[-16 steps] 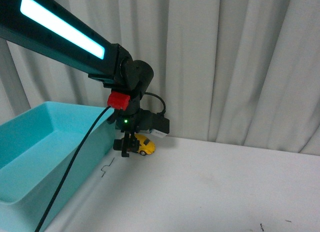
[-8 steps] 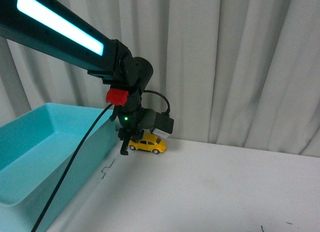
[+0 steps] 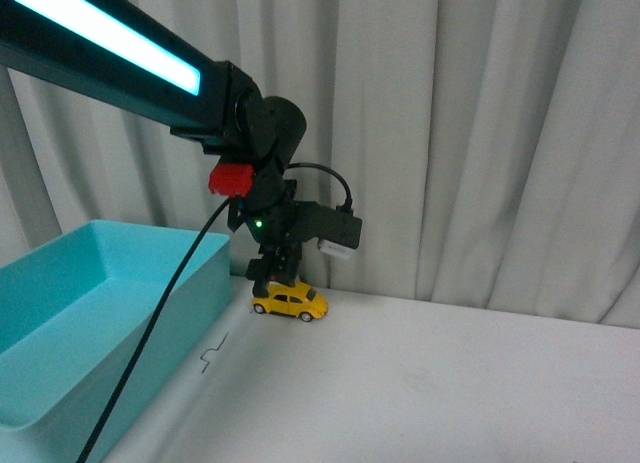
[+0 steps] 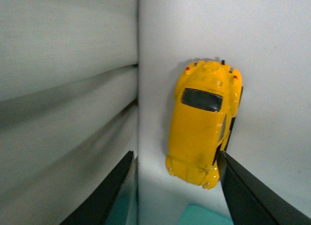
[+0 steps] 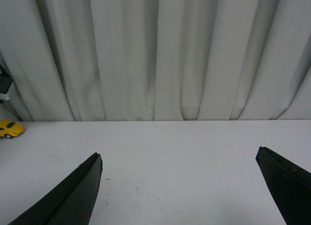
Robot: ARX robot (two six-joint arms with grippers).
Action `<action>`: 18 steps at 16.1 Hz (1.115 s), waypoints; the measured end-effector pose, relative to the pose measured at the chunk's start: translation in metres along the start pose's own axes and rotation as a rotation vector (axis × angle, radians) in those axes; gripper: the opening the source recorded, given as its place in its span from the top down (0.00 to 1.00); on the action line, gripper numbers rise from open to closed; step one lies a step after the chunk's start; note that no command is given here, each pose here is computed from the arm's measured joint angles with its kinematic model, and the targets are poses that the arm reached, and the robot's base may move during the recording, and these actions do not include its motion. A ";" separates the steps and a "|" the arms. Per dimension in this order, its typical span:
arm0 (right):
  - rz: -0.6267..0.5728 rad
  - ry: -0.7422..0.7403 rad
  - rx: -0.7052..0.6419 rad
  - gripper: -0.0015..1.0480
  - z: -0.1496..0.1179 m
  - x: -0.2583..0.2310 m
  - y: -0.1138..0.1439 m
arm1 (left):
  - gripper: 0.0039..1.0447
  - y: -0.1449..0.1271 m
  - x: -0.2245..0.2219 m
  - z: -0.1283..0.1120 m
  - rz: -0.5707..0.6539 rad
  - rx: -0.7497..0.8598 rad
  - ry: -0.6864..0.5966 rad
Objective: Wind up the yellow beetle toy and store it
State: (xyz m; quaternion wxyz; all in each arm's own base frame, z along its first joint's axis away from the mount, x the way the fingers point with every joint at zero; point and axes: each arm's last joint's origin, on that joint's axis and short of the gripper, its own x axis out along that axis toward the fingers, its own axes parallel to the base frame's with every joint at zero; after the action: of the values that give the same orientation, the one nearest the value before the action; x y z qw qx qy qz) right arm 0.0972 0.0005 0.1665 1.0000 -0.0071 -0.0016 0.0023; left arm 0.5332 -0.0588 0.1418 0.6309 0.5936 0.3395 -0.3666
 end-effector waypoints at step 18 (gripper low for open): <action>0.000 0.000 0.000 0.06 0.000 0.000 0.000 | 0.55 -0.006 0.054 0.000 -0.130 0.086 0.099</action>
State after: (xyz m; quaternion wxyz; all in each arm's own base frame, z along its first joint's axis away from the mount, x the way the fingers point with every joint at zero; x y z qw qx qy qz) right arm 0.0972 0.0005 0.1666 1.0000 -0.0071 -0.0018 0.0023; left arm 0.5545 -0.0622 0.0923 0.5622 0.6142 0.3921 -0.3912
